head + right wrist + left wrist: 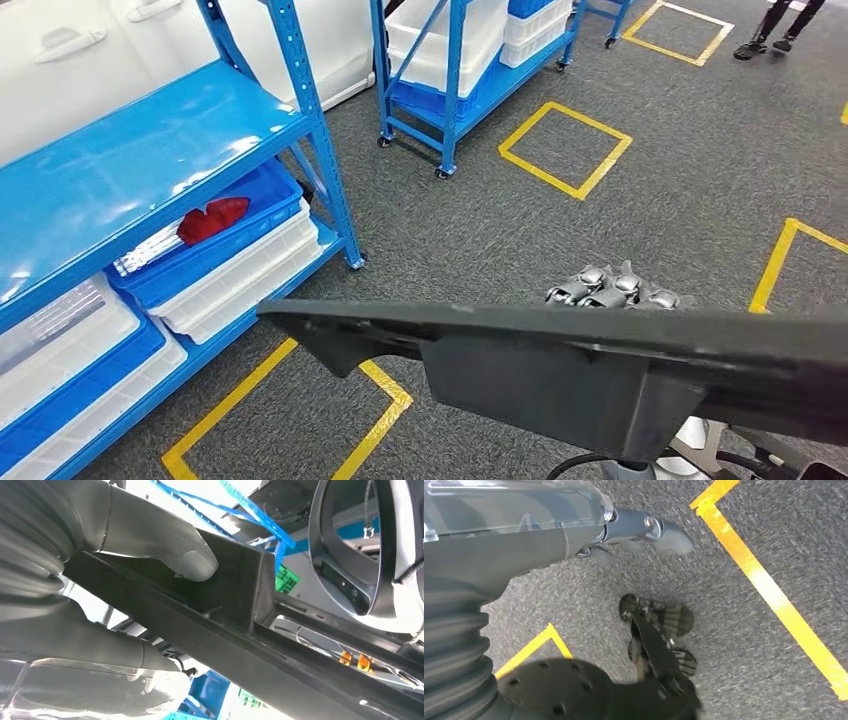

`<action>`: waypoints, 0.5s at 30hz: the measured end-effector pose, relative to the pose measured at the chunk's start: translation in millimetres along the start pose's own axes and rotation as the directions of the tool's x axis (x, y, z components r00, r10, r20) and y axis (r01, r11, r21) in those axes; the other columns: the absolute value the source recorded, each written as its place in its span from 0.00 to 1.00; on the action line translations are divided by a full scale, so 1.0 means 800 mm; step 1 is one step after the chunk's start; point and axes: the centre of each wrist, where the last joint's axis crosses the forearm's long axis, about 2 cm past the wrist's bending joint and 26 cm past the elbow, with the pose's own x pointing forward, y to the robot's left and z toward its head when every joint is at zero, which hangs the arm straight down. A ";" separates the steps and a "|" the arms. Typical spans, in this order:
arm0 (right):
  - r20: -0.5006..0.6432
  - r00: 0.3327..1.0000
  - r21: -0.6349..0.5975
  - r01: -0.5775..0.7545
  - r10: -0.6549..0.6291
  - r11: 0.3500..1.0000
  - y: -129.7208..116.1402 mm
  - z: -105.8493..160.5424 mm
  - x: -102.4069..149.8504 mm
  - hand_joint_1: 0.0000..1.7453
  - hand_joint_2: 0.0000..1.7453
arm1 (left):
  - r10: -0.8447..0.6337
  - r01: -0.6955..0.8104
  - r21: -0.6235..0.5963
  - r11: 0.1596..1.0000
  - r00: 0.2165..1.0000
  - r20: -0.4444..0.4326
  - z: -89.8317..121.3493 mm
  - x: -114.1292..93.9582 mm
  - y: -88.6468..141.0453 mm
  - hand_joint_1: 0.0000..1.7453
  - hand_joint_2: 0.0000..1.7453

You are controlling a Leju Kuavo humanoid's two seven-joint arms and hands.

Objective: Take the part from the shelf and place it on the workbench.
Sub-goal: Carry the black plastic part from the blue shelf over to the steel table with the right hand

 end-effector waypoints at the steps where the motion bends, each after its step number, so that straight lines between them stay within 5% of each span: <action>1: -0.003 1.000 0.001 0.010 -0.010 1.000 0.000 0.001 -0.002 1.00 1.00 | 0.005 -0.005 0.004 1.000 1.000 0.001 0.000 -0.001 0.000 0.00 1.00; 15: -0.006 1.000 -0.019 -0.002 0.002 1.000 -0.018 0.009 0.002 1.00 1.00 | 0.000 0.001 0.099 0.995 1.000 -0.011 -0.002 0.003 0.034 0.00 1.00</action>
